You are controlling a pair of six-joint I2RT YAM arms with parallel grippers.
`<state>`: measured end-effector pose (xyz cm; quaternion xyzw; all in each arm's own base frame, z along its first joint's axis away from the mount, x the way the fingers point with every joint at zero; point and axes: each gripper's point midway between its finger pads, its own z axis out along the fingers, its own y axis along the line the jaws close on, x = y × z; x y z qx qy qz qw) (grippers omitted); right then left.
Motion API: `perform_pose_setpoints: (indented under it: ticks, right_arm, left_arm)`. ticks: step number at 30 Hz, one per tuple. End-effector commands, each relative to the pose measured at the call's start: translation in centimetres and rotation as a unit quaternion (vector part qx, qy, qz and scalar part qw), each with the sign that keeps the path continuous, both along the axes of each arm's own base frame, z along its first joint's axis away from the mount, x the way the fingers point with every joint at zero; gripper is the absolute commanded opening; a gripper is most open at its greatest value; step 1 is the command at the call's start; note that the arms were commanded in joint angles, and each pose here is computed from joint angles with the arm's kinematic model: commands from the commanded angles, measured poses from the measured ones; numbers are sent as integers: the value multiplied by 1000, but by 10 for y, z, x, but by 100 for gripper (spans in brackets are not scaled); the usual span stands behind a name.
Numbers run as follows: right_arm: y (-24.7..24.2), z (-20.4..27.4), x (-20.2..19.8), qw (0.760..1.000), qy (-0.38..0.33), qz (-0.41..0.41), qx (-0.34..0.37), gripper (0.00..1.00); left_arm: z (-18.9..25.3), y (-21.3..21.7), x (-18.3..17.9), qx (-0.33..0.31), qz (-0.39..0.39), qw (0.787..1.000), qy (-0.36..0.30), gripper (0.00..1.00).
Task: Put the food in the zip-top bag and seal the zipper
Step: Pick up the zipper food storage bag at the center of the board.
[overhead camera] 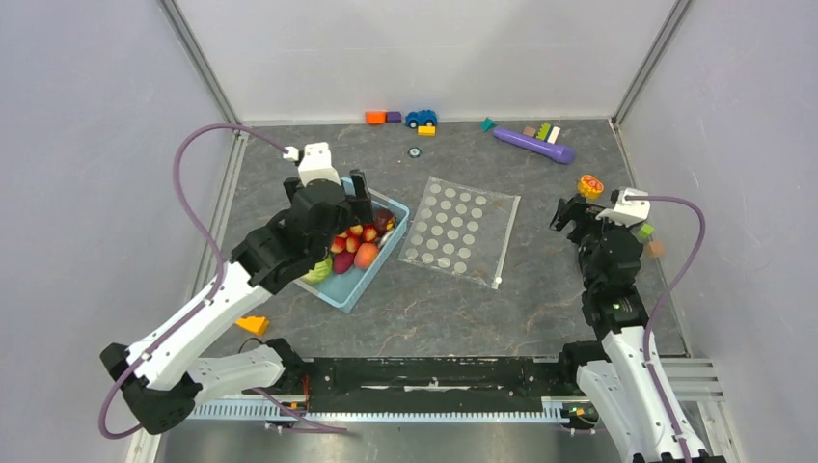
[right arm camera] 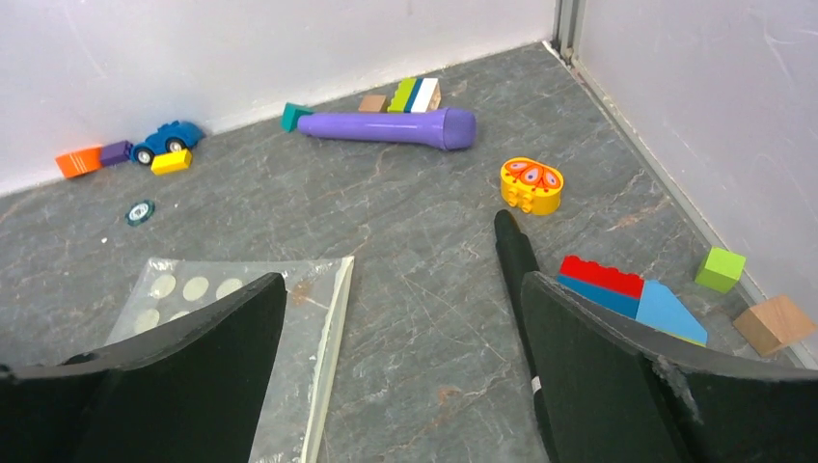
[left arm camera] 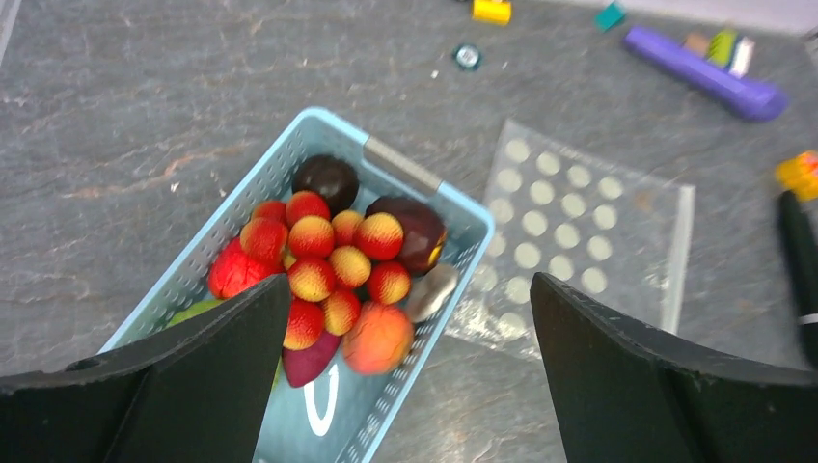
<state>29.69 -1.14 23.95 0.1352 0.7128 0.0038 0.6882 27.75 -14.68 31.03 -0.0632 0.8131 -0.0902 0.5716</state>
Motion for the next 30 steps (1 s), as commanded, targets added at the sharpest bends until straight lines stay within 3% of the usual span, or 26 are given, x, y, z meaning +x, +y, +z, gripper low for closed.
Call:
perform_pose_setpoints:
  ticks: [1,5,10,17,20,26,28,30]
  right_arm:
    - [2,-2,1,1000,-1,6,-1,98]
    - [17,-18,8,999,7,48,4,98]
    - [40,-46,22,991,75,111,2,98]
    - [52,-71,38,985,109,132,23,98]
    - [61,-96,46,979,139,147,41,98]
    - [75,-129,67,967,178,176,54,98]
    - [87,-132,73,961,175,205,67,98]
    - [101,-132,79,953,163,237,90,98]
  left_arm:
    - [-27,4,2,48,7,998,31,100]
    - [-37,-11,4,49,-26,998,38,100]
    - [-49,-42,6,34,-93,994,52,100]
    - [-50,-67,6,10,-145,988,49,100]
    - [-65,-103,0,-36,-214,974,63,100]
    - [-113,-193,-20,-114,-378,903,167,100]
    - [-135,-210,-19,-128,-395,888,197,100]
    - [-157,-217,-13,-123,-392,887,213,100]
